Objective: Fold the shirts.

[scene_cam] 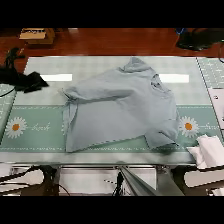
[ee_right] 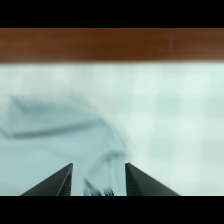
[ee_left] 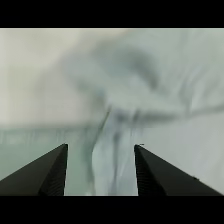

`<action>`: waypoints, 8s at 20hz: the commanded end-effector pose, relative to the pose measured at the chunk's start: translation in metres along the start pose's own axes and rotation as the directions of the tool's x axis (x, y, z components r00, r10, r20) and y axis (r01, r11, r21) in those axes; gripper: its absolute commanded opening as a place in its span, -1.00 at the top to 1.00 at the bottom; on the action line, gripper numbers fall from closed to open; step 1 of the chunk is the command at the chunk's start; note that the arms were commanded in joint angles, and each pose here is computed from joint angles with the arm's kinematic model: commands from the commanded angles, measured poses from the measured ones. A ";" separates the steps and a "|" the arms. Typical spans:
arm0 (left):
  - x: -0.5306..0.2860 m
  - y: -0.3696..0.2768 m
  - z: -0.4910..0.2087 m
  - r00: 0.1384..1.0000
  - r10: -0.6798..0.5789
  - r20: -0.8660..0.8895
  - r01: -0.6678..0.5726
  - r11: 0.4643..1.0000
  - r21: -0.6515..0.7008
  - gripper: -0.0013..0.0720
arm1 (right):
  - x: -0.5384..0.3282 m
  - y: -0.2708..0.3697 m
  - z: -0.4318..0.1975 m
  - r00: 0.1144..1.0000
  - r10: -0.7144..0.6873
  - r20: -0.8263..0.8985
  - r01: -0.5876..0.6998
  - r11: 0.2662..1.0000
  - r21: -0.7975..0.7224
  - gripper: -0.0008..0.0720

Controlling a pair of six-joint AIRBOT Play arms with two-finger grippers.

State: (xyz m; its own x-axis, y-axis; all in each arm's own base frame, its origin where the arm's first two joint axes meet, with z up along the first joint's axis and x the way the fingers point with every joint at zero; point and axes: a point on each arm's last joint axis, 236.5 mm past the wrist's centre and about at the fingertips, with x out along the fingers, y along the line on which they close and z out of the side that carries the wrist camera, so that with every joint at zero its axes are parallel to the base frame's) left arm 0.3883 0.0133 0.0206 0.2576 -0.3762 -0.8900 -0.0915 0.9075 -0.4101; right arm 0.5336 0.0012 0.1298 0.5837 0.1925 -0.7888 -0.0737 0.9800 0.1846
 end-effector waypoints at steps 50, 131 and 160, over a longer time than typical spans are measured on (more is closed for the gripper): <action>0.108 -0.064 -0.252 0.869 -0.196 -0.454 0.153 0.980 -0.131 0.91 | 0.039 -0.071 -0.332 0.886 0.264 -0.382 0.005 0.818 0.575 -0.49; 0.090 -0.023 0.029 0.984 0.144 -0.106 -0.128 0.981 0.147 0.88 | 0.109 0.020 -0.125 0.881 0.009 -0.473 0.002 1.000 0.022 0.78; 0.108 0.010 -0.221 0.921 -0.114 -0.371 0.018 0.968 -0.252 -0.61 | -0.061 -0.060 -0.179 0.912 0.200 -0.359 -0.082 0.944 0.319 -0.37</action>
State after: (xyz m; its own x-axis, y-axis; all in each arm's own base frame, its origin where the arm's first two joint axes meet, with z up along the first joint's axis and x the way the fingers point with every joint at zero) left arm 0.1979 -0.0546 -0.1017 -0.0993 -0.5476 -0.8308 -0.3601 0.7981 -0.4831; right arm 0.3578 -0.0616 0.0610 0.2195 0.3867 -0.8957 0.1377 0.8966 0.4208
